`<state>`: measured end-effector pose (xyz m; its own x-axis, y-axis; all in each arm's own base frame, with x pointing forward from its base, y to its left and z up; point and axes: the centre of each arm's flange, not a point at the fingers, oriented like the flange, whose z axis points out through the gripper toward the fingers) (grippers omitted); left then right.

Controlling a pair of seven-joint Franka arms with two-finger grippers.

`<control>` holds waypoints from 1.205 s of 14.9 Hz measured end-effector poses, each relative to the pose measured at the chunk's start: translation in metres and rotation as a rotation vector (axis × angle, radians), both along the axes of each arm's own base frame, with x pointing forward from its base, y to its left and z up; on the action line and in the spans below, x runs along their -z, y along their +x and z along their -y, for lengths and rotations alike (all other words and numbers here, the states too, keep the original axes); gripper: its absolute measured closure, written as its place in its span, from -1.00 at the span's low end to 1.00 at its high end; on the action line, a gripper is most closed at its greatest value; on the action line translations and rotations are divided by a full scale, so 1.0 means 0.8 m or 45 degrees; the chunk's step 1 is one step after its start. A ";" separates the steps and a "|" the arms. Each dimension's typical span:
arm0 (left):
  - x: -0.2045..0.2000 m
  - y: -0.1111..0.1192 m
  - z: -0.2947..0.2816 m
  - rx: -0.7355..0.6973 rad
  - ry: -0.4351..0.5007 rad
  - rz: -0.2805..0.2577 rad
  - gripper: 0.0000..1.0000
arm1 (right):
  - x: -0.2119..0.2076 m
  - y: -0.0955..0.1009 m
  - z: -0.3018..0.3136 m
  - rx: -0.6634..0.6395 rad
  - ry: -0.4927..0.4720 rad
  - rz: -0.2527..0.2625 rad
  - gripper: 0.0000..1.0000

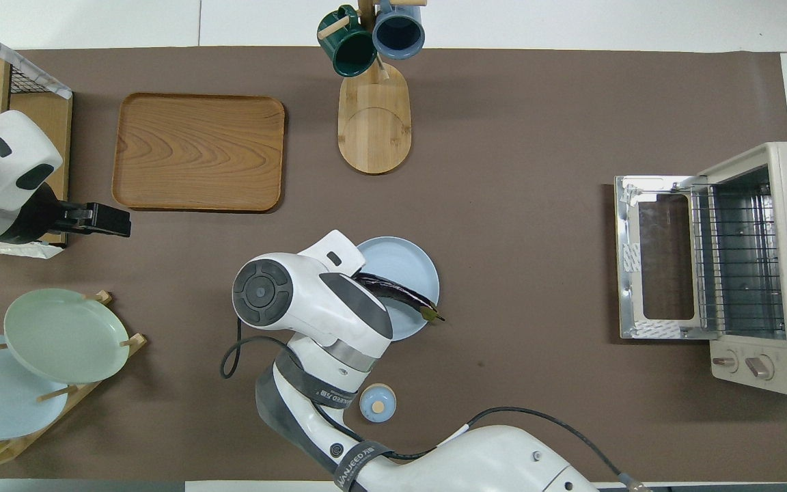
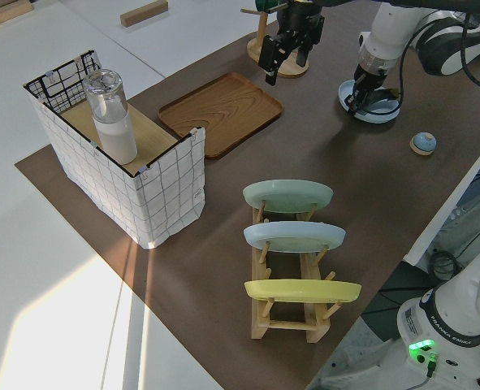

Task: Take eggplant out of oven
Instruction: 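Set the plate down with the right gripper while the left gripper approaches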

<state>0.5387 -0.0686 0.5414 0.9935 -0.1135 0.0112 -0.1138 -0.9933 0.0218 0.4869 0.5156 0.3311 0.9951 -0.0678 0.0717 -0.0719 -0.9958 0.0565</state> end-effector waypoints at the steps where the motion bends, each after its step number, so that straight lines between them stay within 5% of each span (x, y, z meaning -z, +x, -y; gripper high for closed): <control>1: 0.000 0.000 0.000 -0.016 -0.001 0.002 -1.00 | -0.020 0.009 -0.001 0.018 0.044 0.020 0.71; 4: 0.001 0.001 0.004 -0.087 -0.005 0.005 -1.00 | -0.065 0.020 0.004 0.035 0.082 0.055 0.07; 6: 0.006 0.003 0.007 -0.118 -0.009 0.007 -1.00 | -0.077 0.020 0.027 -0.028 -0.023 -0.001 -0.03; 11: 0.017 0.005 0.037 -0.321 -0.055 -0.004 -1.00 | -0.137 0.075 0.245 -0.072 -0.258 -0.237 0.97; 14: 0.035 0.003 0.096 -0.555 -0.071 -0.009 -1.00 | -0.083 0.079 0.374 -0.032 -0.324 -0.323 0.98; 18: 0.084 0.002 0.194 -0.923 -0.116 -0.004 -1.00 | 0.009 0.060 0.483 -0.021 -0.336 -0.298 0.98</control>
<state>0.5400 -0.2236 0.4744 0.8187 0.5741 -0.0135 0.5720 -0.8132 0.1071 0.5350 0.1294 0.3236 0.9875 -0.0609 -0.1454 -0.0105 -0.9457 0.3250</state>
